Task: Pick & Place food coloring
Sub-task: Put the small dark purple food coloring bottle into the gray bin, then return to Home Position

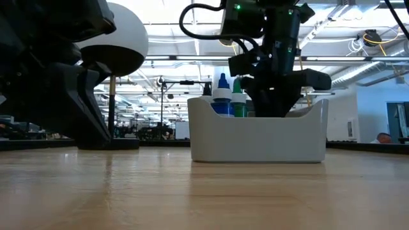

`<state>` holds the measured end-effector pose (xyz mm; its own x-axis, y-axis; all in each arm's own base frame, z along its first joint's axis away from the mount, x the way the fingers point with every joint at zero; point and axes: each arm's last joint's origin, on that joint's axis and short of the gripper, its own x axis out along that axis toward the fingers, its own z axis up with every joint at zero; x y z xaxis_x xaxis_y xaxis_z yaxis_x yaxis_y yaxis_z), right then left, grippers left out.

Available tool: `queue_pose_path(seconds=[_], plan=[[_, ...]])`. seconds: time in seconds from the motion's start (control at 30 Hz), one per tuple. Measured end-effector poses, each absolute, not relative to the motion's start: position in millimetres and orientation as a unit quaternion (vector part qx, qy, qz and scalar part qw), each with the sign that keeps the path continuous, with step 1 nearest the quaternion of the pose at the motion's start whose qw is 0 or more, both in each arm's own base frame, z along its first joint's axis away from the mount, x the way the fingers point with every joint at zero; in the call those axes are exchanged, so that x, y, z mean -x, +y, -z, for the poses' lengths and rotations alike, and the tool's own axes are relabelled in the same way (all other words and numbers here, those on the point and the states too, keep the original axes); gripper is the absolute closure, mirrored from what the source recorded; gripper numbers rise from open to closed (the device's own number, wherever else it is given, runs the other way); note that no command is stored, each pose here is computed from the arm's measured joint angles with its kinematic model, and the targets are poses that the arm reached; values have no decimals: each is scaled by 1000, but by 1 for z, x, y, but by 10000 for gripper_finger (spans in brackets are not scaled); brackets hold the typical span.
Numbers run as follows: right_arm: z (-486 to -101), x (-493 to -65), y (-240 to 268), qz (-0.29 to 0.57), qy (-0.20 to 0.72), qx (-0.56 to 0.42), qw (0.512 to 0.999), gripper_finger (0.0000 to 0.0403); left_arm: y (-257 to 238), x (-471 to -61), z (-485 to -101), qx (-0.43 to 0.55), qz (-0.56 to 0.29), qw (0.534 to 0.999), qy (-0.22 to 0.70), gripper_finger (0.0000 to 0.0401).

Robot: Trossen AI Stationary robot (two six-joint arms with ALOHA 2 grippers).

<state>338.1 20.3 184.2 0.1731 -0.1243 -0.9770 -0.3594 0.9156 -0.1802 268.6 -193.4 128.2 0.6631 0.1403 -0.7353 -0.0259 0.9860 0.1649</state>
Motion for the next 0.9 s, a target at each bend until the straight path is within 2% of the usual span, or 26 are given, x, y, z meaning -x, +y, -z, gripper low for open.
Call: queue_pose_path(seconds=[0.27,0.4,0.53,0.67,0.8,0.9], plan=[[-191,-329,22,-47,658,200,725,270,-188,-274,-129,-80,-45,911,402,368],[-220,-320,25,-41,619,179,763,272,-184,-284,-136,-114,-21,918,379,368],[-268,-304,35,-74,522,150,836,288,-180,-291,-158,-162,15,931,328,371],[-313,-274,45,-140,344,136,918,327,-180,-284,-201,-237,63,937,247,395],[-328,-230,40,-138,249,132,949,383,-165,-258,-254,-249,87,951,163,395],[-323,-197,34,-128,207,107,964,397,-147,-230,-277,-234,111,959,113,397]])
